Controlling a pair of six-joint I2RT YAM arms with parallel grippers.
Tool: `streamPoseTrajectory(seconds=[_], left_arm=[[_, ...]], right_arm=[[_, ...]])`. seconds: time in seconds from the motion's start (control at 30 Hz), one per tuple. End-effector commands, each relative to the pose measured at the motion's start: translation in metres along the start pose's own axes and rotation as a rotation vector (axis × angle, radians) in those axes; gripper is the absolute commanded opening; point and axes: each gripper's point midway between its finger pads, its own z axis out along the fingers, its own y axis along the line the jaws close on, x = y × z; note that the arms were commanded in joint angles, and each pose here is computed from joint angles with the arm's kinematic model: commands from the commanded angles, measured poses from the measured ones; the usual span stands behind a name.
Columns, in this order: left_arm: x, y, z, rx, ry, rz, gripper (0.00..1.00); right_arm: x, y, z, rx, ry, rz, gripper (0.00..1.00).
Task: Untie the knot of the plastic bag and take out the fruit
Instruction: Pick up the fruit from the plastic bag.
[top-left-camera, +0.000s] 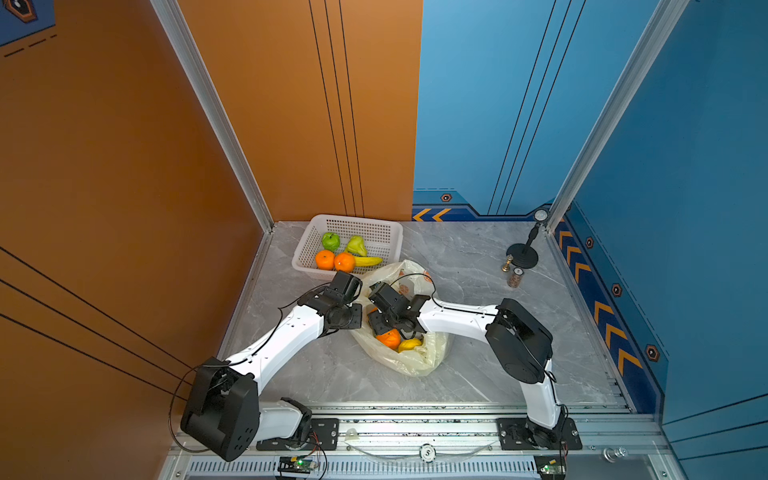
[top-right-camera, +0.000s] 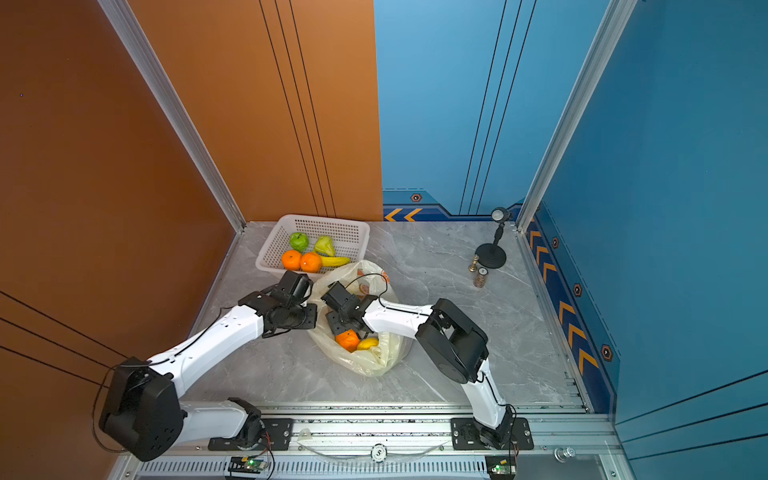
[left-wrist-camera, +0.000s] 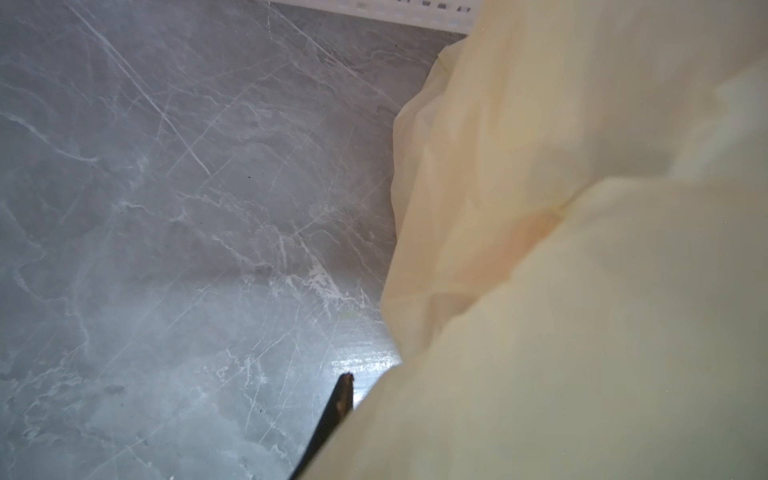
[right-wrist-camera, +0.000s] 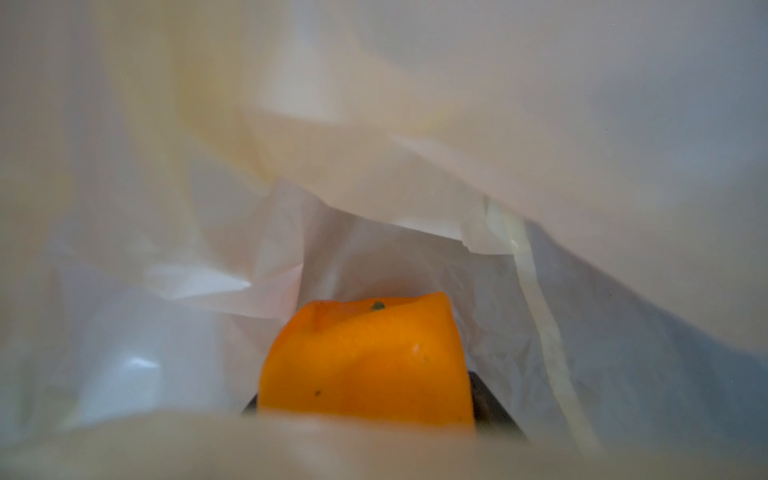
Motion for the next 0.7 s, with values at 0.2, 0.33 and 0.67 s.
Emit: streamPoseTrajectory(seconds=[0.2, 0.33, 0.67], left_arm=[[-0.006, 0.005, 0.005, -0.038, -0.006, 0.017, 0.19], [-0.009, 0.005, 0.005, -0.042, -0.01, 0.021, 0.19], [-0.023, 0.001, -0.002, -0.033, -0.042, 0.027, 0.2]], right_arm=[[-0.018, -0.004, -0.047, -0.031, -0.085, 0.027, 0.58], [-0.021, -0.004, -0.06, -0.052, -0.096, 0.036, 0.58], [-0.013, 0.01, -0.1, -0.189, -0.117, 0.044, 0.57]])
